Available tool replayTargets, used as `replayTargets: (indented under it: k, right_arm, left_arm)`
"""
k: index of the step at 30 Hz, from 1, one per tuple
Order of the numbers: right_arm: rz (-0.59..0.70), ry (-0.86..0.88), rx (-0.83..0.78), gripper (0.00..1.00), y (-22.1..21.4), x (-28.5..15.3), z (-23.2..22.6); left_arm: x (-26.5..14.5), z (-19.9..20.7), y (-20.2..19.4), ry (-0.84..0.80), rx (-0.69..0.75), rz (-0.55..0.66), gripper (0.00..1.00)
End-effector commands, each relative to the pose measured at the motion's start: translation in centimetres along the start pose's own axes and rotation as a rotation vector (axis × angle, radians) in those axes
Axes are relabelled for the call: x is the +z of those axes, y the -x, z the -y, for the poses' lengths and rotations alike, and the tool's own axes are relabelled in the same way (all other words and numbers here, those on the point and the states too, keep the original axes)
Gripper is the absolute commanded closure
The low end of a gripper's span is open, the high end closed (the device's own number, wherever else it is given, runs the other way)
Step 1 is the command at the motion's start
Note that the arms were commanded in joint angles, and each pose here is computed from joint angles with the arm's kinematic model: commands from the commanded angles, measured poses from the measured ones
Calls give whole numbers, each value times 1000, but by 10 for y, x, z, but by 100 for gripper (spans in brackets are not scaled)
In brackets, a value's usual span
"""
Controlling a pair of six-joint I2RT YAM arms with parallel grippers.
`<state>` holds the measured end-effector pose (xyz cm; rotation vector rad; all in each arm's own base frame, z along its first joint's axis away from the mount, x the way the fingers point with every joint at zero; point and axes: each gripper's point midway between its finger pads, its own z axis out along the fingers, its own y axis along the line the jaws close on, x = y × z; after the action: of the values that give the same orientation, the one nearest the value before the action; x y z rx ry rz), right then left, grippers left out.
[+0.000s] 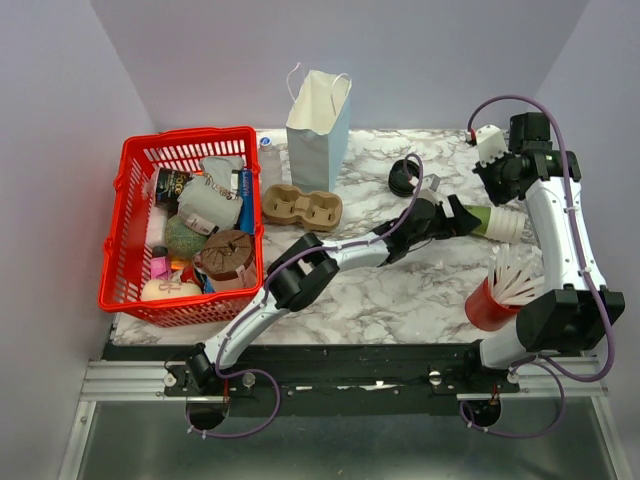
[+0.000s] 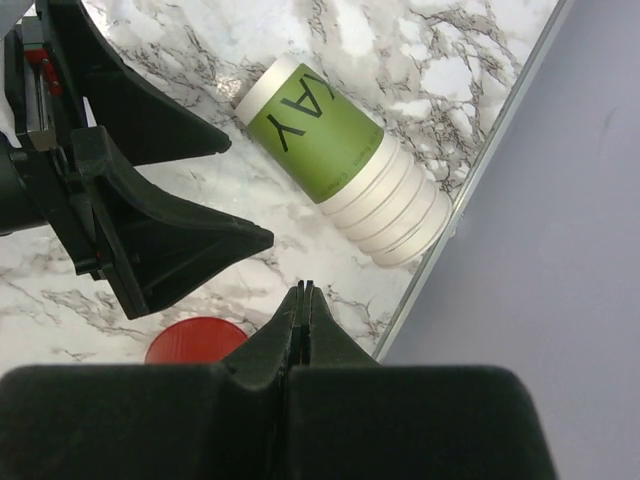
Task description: Pack the takeout coffee
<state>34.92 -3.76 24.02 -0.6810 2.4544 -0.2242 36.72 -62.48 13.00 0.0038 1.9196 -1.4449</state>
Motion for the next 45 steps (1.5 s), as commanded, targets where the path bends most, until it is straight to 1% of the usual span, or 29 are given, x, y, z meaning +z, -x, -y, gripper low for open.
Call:
replayTargets:
  k: [1, 2, 3, 4, 5, 7, 8, 10, 11, 12, 13, 14, 15, 16, 17, 19, 20, 22, 23, 25, 27, 29, 30, 34, 36, 39, 40, 44, 45]
  right_arm:
    - [-34, -54, 20, 99, -4, 6, 8]
    - [-47, -70, 30, 97, -5, 8, 11]
    - [-62, -95, 41, 90, -7, 9, 15]
    - [-83, -126, 47, 82, -10, 10, 21]
    - [-82, -142, 56, 69, -9, 11, 26]
    - [-82, -149, 74, 64, -6, 15, 32]
    - [-78, -149, 95, 62, -3, 16, 33]
    - [-49, -146, 114, 60, 11, 16, 39]
    - [-26, -132, 131, 59, 17, 16, 38]
    - [4, -135, 139, 58, 27, 11, 42]
    - [21, -99, 144, 58, 33, 15, 37]
    - [31, -75, 146, 57, 37, 15, 34]
    - [43, -69, 149, 57, 41, 14, 34]
    - [76, -43, 152, 57, 50, 13, 32]
    - [105, 2, 152, 55, 57, 11, 25]
    - [154, 33, 155, 54, 69, 5, 22]
    - [180, 49, 160, 53, 75, 3, 20]
    - [197, 62, 163, 51, 79, 1, 18]
    - [206, 65, 162, 50, 82, 0, 19]
    - [211, 62, 160, 49, 83, -2, 19]
    - [213, 46, 155, 48, 81, -6, 21]
    - [207, 18, 155, 47, 77, -10, 24]
    - [206, 10, 156, 47, 74, -13, 24]
    - [211, -11, 183, 46, 67, -24, 23]
    - [227, -8, 214, 46, 69, -29, 22]
    - [266, -16, 245, 44, 74, -41, 25]
    - [274, -18, 255, 43, 76, -44, 26]
    - [363, -2, 301, 41, 92, -70, 32]
    - [376, 3, 302, 41, 94, -74, 31]
  left_arm:
    - [2, -22, 22, 36, 1, 44, 2]
    - [1, -21, 23, 32, 6, 43, 2]
    - [1, -19, 25, 27, 10, 47, 2]
    - [-1, -12, 25, -7, 20, 31, 2]
    - [-3, -3, 29, -34, 49, 29, 2]
    - [-7, 6, 34, -81, 86, 23, 2]
    - [-12, 18, 36, -126, 102, -2, 2]
    - [-20, 12, 43, -139, 141, -24, 2]
    - [-27, 20, 48, -162, 161, -43, 2]
    - [-31, 11, 47, -151, 195, -62, 2]
    - [-35, 5, 51, -142, 220, -78, 3]
    - [-41, 11, 56, -158, 254, -93, 4]
    - [-48, 9, 50, -174, 288, -137, 5]
    - [-54, 2, 49, -176, 388, -162, 5]
    - [-60, 3, 48, -187, 442, -176, 5]
    - [-82, 4, 44, -210, 575, -211, 4]
    - [-91, 11, 49, -239, 709, -200, 2]
    - [-103, 4, 33, -266, 791, -277, 2]
    - [-105, 5, 32, -298, 891, -286, 2]
    - [-110, 3, 23, -341, 958, -327, 2]
    - [-105, 2, 25, -368, 1090, -313, 2]
    - [-97, 6, 30, -372, 1143, -287, 2]
    - [-87, 11, 33, -388, 1182, -263, 1]
    - [-53, 20, 37, -436, 1266, -219, 1]
    - [-35, 23, 40, -457, 1300, -180, 1]
    - [-13, 26, 36, -504, 1331, -160, 1]
    - [-9, 21, 32, -506, 1331, -180, 1]
    - [6, 15, 18, -539, 1356, -192, 1]
    - [11, 19, 19, -551, 1369, -170, 1]
